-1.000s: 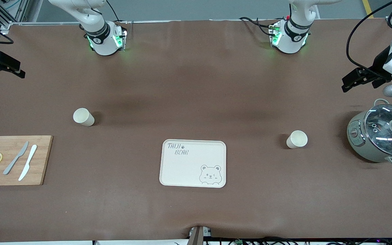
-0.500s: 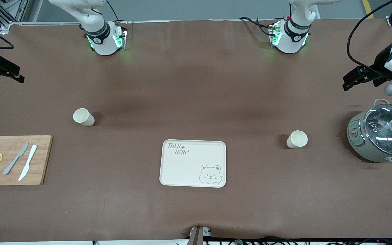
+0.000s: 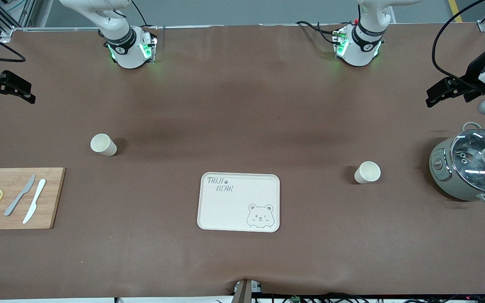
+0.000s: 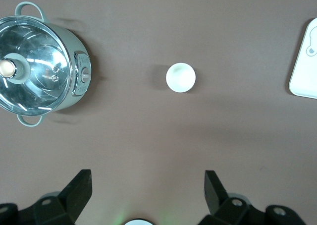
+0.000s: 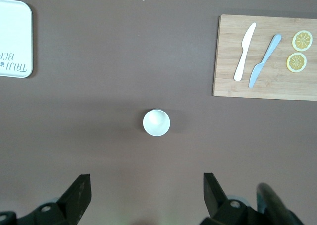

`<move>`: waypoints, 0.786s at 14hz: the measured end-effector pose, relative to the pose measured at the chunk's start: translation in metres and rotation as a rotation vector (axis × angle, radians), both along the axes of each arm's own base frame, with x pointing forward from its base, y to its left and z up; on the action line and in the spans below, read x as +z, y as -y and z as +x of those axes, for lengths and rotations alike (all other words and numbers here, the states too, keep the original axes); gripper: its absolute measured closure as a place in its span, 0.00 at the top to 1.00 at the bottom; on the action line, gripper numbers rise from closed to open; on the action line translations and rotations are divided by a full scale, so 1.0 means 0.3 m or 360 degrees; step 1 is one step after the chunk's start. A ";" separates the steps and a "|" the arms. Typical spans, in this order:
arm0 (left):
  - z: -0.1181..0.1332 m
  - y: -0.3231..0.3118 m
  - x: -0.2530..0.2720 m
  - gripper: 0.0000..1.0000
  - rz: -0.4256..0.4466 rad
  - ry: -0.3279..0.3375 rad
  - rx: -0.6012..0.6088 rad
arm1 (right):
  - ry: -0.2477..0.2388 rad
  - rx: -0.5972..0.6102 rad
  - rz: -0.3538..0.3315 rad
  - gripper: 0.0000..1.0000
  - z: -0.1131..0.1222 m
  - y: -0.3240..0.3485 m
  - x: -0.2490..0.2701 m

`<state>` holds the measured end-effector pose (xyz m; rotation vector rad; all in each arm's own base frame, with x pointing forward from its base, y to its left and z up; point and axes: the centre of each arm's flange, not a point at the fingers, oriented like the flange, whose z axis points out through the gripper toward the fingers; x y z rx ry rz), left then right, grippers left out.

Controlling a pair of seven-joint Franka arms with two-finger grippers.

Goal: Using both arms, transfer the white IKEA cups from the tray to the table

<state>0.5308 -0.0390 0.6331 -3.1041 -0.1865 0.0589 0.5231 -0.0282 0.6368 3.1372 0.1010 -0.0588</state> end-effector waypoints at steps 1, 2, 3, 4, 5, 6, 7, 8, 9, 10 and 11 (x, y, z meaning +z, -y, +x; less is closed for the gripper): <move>0.000 0.001 0.006 1.00 0.0000 0.0006 -0.0001 | 0.0000 -0.0001 0.0000 1.00 0.000 0.002 0.000; 0.000 0.002 0.011 1.00 -0.0001 0.0011 -0.0003 | 0.0000 -0.0003 0.0000 1.00 0.000 0.003 0.000; 0.000 0.003 0.014 1.00 -0.0001 0.0014 -0.0004 | 0.0000 -0.0005 0.0000 1.00 0.000 0.005 0.000; 0.001 0.004 0.021 1.00 -0.0002 0.0021 -0.0005 | 0.0000 -0.0007 0.0000 1.00 0.000 0.008 0.000; 0.001 0.007 0.031 1.00 -0.0002 0.0032 -0.0008 | -0.0001 -0.0009 0.0000 1.00 0.000 0.010 -0.001; 0.001 0.009 0.039 1.00 -0.0003 0.0040 -0.0010 | -0.0001 -0.0011 0.0001 1.00 0.000 0.012 -0.001; 0.001 0.010 0.043 1.00 -0.0003 0.0044 -0.0011 | -0.0002 -0.0012 0.0001 1.00 0.000 0.013 -0.001; 0.001 0.011 0.044 1.00 -0.0004 0.0045 -0.0012 | -0.0002 -0.0012 0.0001 1.00 0.000 0.013 -0.002; 0.001 0.012 0.043 1.00 -0.0004 0.0044 -0.0012 | -0.0002 -0.0012 0.0001 1.00 0.000 0.014 -0.002; 0.001 0.012 0.042 1.00 -0.0004 0.0043 -0.0012 | -0.0002 -0.0012 0.0001 1.00 0.000 0.014 -0.002; 0.002 0.012 0.041 1.00 -0.0004 0.0042 -0.0012 | -0.0002 -0.0012 0.0001 1.00 0.000 0.014 -0.002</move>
